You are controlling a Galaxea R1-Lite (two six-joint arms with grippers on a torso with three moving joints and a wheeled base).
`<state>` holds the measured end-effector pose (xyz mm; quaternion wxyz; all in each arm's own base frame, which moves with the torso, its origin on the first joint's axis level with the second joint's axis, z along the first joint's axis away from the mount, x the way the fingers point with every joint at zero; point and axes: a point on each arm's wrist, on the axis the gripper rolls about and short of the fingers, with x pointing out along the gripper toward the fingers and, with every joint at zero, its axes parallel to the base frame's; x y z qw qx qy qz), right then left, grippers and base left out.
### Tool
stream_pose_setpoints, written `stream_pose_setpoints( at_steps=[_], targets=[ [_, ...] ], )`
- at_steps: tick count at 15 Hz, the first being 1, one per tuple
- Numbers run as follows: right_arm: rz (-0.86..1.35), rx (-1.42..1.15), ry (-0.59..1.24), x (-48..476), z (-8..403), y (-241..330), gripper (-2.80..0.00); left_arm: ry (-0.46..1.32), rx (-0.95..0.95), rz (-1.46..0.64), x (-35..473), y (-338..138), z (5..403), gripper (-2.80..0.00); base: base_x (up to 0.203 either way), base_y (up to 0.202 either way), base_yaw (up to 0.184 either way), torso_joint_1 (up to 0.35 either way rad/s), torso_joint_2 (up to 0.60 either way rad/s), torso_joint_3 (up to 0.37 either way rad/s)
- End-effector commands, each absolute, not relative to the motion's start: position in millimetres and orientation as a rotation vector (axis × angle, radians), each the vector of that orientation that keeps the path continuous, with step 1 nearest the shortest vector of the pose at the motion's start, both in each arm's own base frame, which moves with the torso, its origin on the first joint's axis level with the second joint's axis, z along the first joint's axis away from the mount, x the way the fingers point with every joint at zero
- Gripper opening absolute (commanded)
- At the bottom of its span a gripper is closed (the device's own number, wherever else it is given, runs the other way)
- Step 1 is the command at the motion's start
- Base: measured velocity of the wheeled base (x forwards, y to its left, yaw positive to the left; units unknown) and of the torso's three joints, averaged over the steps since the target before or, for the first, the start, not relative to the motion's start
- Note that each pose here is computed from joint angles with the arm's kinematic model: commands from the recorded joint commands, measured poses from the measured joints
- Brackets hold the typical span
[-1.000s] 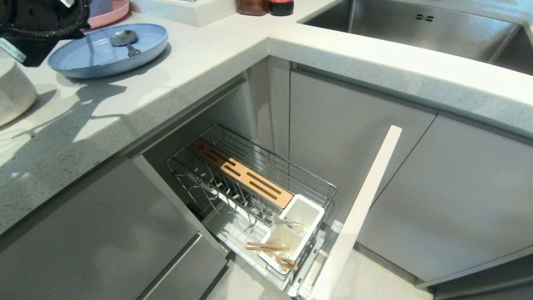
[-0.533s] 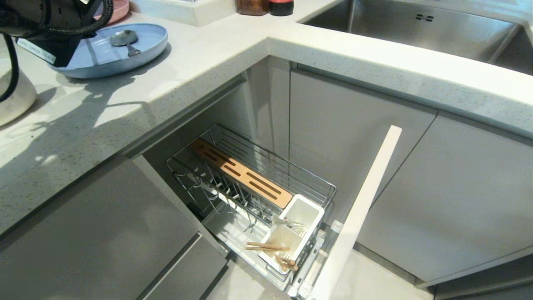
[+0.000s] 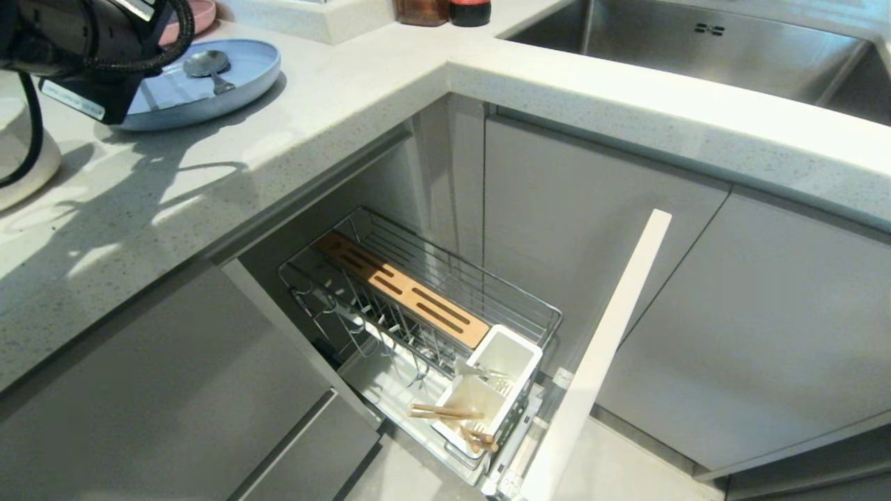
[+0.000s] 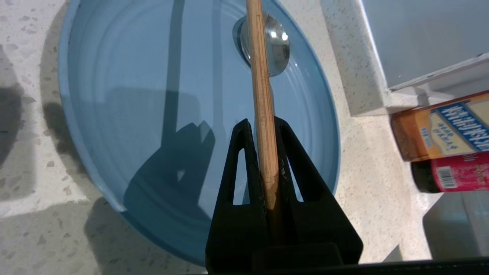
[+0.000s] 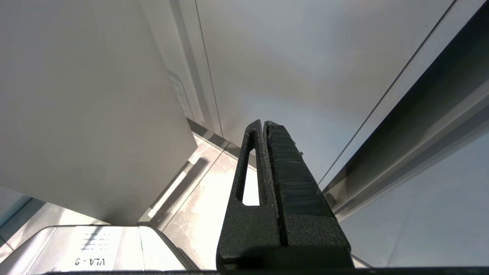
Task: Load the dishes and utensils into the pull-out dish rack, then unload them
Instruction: Take the chopsticks out of the cupboard
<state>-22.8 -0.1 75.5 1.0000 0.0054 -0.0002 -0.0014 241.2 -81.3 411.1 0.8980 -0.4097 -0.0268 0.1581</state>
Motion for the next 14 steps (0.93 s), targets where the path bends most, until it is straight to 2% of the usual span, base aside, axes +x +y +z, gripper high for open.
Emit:
stream_pose_setpoints(
  at_steps=[1, 14],
  targets=[
    [-0.003, 0.011, 0.002, -22.7, 75.1, -0.1, -2.80, -0.061, -0.856, 0.332, 241.2, -80.7, 410.9, -2.80, 0.000, 0.000, 0.000, 0.000, 0.00, 0.000],
    [-0.003, 0.011, 0.002, -22.7, 75.1, -0.1, -2.80, -0.038, -0.923, 0.310, 232.9, -71.3, 407.2, -2.80, 0.000, 0.000, 0.000, 0.000, 0.00, 0.000]
  ],
)
